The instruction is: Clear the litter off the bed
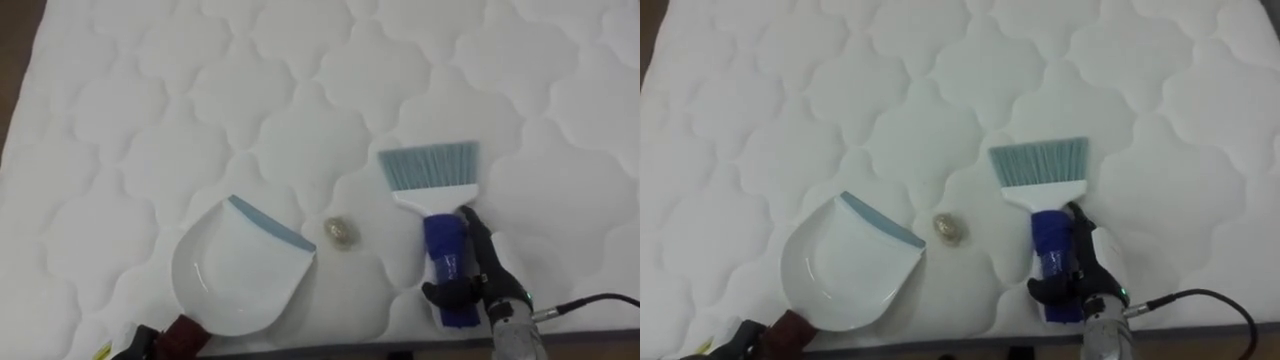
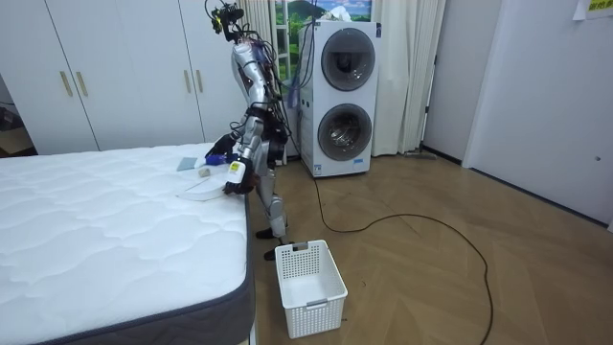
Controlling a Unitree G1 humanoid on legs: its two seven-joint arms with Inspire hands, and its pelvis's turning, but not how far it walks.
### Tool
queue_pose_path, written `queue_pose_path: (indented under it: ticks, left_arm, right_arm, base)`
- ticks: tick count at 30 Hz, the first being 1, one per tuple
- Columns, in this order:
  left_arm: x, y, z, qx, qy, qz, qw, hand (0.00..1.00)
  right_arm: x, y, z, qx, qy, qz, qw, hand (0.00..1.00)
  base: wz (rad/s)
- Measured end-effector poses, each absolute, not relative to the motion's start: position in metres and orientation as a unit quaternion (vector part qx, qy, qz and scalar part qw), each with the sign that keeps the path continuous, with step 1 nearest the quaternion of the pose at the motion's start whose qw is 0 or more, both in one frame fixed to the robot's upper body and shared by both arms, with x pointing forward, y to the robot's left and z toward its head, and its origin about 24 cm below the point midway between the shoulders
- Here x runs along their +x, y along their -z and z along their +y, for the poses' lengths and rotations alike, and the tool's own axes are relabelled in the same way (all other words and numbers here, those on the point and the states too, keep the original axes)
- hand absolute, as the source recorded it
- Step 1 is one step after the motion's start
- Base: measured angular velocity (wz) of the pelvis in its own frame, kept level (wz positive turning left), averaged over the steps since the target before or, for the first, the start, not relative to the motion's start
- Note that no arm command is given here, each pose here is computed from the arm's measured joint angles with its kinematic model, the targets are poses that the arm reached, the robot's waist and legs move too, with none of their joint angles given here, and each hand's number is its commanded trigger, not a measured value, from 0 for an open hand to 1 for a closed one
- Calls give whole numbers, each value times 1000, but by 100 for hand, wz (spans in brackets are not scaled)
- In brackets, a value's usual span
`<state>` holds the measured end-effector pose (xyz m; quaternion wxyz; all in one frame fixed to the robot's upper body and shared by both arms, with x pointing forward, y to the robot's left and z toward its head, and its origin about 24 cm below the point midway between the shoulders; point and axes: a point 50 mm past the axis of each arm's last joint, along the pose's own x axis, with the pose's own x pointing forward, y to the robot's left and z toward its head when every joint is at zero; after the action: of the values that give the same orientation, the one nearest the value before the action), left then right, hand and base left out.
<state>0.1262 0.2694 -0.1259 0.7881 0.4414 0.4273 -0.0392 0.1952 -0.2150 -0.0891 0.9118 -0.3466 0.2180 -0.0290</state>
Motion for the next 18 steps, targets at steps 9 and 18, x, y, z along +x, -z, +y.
queue_pose_path:
  ticks: [9,18]
  left_arm:
    - [128,125,267,441,44,424,790,100]
    - [131,124,267,440,46,427,788,100]
  right_arm:
    - [189,97,-221,-400,15,233,887,0]
    - [188,100,-225,-428,17,232,873,100]
  base:
    - [0]
    - [1]
